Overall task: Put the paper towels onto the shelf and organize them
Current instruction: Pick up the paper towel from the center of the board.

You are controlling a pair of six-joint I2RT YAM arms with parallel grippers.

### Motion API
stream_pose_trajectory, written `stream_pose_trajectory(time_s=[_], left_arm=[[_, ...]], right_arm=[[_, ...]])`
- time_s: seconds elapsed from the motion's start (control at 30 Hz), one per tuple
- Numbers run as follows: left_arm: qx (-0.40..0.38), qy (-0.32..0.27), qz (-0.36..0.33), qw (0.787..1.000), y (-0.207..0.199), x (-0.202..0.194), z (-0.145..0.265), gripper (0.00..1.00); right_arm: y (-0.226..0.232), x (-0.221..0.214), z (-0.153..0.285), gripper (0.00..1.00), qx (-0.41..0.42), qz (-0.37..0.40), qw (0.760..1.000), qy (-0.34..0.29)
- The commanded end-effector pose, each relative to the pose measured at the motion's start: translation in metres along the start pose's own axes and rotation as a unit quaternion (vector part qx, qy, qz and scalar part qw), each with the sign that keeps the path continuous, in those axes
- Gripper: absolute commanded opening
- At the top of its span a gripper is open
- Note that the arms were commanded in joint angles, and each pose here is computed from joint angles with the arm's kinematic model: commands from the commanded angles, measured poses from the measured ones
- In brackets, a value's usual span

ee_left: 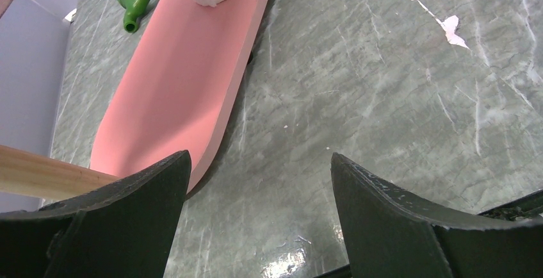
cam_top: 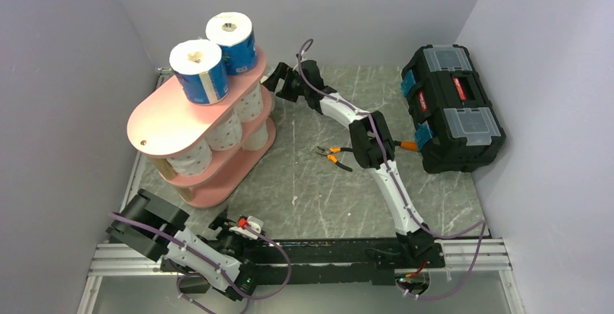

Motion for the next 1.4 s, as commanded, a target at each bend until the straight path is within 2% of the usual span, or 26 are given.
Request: stream_pose_trajectory(time_s=[0.0,0.6,0.77,0.97,1.17,1.23,1.37], left_arm=[[-0.005,-0.001,0.274,0.962,-0.022,0.003,-0.001,0.87],[-0.007,-0.003,0.276,0.961,-0.021,0.003,-0.002,0.87],[-0.005,-0.003,0.275,0.961,-0.021,0.003,-0.002,0.87],[-0.006,-0.004,0.274,0.962,-0.021,0.003,-0.002,0.87],[-0.008,-0.005,0.272,0.962,-0.022,0.003,-0.002,0.87],[-0.009,-0.005,0.272,0.962,-0.022,0.004,-0.002,0.87],[-0.01,-0.006,0.271,0.962,-0.022,0.004,-0.002,0.87]], right_arm=[[0.039,0.046,0.008,1.0,0.048,0.008,0.998,-0.051],[0.013,0.012,-0.011,0.99,0.019,0.019,1.0,0.003],[0.001,0.001,-0.009,0.93,-0.005,0.007,1.0,0.017],[-0.004,0.001,-0.004,0.76,0.002,-0.021,1.0,0.012],[0.0,0.007,0.004,0.33,0.019,-0.018,1.0,-0.003],[0.003,0.008,0.006,0.22,0.023,-0.016,1.0,-0.004],[0.01,0.013,0.01,0.15,0.034,-0.014,0.999,-0.007]])
Point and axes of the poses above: each gripper's point midway between its finger pads, its own z axis back along the fingers, its own y axis along the line the jaws close on, x = y × z, the point moved 2 cm from there along z, back along the fingers, and after that the axes turned 10 degrees about z, right-handed, at the moved point
